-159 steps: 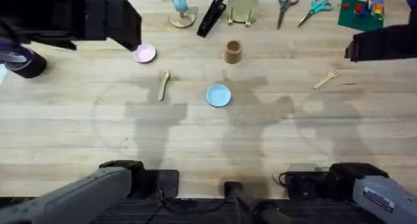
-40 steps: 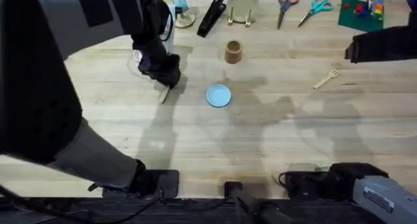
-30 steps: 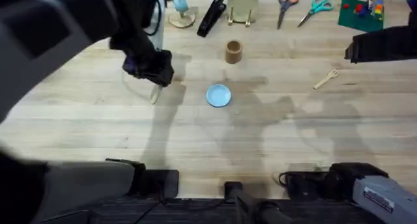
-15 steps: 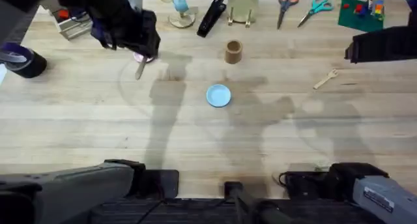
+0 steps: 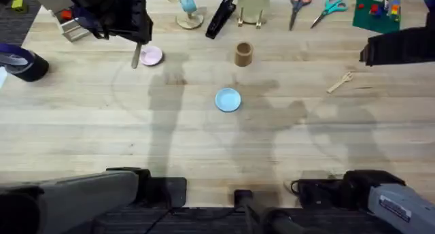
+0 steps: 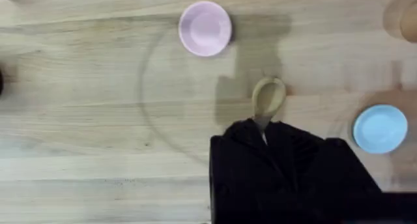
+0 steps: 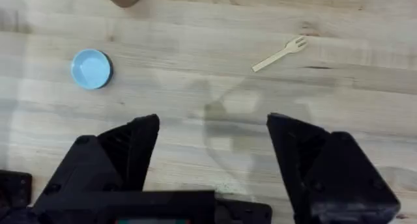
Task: Pick up a utensil and set it on the pink plate, then put the other utensil in the container.
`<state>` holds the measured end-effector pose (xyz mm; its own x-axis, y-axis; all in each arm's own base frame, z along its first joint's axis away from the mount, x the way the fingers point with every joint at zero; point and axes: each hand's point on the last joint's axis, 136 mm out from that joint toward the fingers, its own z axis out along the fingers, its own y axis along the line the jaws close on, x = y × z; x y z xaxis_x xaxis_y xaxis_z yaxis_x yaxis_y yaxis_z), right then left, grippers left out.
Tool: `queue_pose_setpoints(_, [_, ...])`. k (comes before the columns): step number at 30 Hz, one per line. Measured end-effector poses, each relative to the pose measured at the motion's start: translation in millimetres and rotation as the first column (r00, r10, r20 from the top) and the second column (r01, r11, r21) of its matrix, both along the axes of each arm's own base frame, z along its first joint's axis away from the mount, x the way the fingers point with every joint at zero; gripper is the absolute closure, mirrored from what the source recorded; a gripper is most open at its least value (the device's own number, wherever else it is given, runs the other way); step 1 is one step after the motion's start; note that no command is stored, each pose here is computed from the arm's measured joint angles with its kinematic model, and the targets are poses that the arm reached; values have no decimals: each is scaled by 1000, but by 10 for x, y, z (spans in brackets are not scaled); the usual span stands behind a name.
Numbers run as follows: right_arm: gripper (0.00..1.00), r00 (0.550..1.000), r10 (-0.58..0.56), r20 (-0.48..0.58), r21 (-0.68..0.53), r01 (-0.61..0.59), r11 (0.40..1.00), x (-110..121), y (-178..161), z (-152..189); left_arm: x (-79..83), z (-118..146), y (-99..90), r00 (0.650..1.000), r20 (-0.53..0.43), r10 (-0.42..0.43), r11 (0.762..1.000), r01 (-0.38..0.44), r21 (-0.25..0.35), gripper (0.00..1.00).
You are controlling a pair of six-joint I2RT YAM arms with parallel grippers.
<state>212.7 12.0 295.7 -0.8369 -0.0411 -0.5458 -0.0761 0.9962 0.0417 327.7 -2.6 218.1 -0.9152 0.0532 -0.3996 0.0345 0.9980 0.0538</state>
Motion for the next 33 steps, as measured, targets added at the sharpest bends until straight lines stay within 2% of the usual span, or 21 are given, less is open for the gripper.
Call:
queue_pose_setpoints(4, [7, 1000, 0, 0, 0, 0, 1000, 0, 0, 0, 69, -51, 114, 999, -2, 35, 999, -35, 0, 960])
queue_pose_setpoints(10, [6, 1000, 0, 0, 0, 0, 1000, 0, 0, 0, 173, -252, 235, 996, -60, 66, 998, -66, 3, 959])
queue_pose_setpoints(20, [7, 1000, 0, 0, 0, 0, 1000, 0, 0, 0, 659, -350, 328, 994, -73, 82, 997, -82, 5, 959])
queue_pose_setpoints(33, [7, 1000, 0, 0, 0, 0, 1000, 0, 0, 0, 948, -790, 361, 989, -121, 85, 996, -85, 6, 959])
